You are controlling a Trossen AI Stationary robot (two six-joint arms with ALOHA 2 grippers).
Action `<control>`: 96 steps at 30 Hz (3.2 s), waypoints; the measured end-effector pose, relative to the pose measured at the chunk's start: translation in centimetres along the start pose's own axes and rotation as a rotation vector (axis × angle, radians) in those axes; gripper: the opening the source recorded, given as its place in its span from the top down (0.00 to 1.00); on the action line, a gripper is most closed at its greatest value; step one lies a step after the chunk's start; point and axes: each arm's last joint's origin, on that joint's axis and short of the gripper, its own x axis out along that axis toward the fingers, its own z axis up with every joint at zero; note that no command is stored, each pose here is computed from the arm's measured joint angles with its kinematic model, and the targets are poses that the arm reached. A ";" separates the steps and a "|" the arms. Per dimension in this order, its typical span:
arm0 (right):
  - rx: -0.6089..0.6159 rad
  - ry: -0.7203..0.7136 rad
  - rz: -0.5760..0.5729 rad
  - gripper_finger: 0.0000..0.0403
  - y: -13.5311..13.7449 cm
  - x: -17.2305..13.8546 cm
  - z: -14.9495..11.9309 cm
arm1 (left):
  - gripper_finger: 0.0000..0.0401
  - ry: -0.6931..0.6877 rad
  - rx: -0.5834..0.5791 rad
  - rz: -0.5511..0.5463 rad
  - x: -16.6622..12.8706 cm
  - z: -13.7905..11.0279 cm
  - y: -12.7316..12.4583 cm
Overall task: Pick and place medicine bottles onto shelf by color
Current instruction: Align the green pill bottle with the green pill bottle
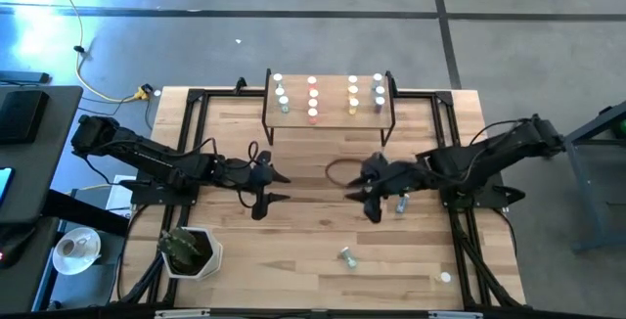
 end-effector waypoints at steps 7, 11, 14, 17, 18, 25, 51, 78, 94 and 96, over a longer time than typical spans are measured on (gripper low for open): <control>0.016 0.151 -0.037 0.62 1.7 2.5 -1.9 | 0.47 0.003 0.001 0.001 0.0 0.0 0.0; 0.115 0.276 -0.054 0.62 2.1 3.8 -3.5 | 0.47 0.003 0.001 0.002 0.0 0.0 0.0; 0.178 0.360 -0.049 0.62 2.5 4.5 -4.6 | 0.47 0.004 -0.017 0.004 0.0 0.0 0.0; 0.203 0.390 -0.022 0.62 3.2 4.8 -5.2 | 0.47 0.010 -0.041 0.005 0.0 -0.1 0.0; 0.207 0.385 -0.009 0.62 3.4 4.8 -5.2 | 0.47 0.011 -0.041 0.005 0.0 -0.1 0.0; 0.210 0.285 0.103 0.62 5.4 4.5 -4.9 | 0.47 0.011 -0.055 0.001 0.0 -0.1 0.0; 0.140 0.509 -0.201 0.62 9.1 7.1 -4.7 | 0.47 0.048 -0.061 0.006 0.0 -0.5 0.1; 0.304 0.632 -0.285 0.62 9.8 12.3 -8.9 | 0.47 0.048 -0.060 0.007 0.0 -0.5 0.1; 0.329 0.724 -0.291 0.62 10.3 14.6 -11.8 | 0.47 0.048 -0.060 0.008 0.0 -0.5 0.0; 0.330 0.713 -0.297 0.62 10.3 14.9 -12.1 | 0.47 0.048 -0.061 0.008 0.0 -0.5 0.1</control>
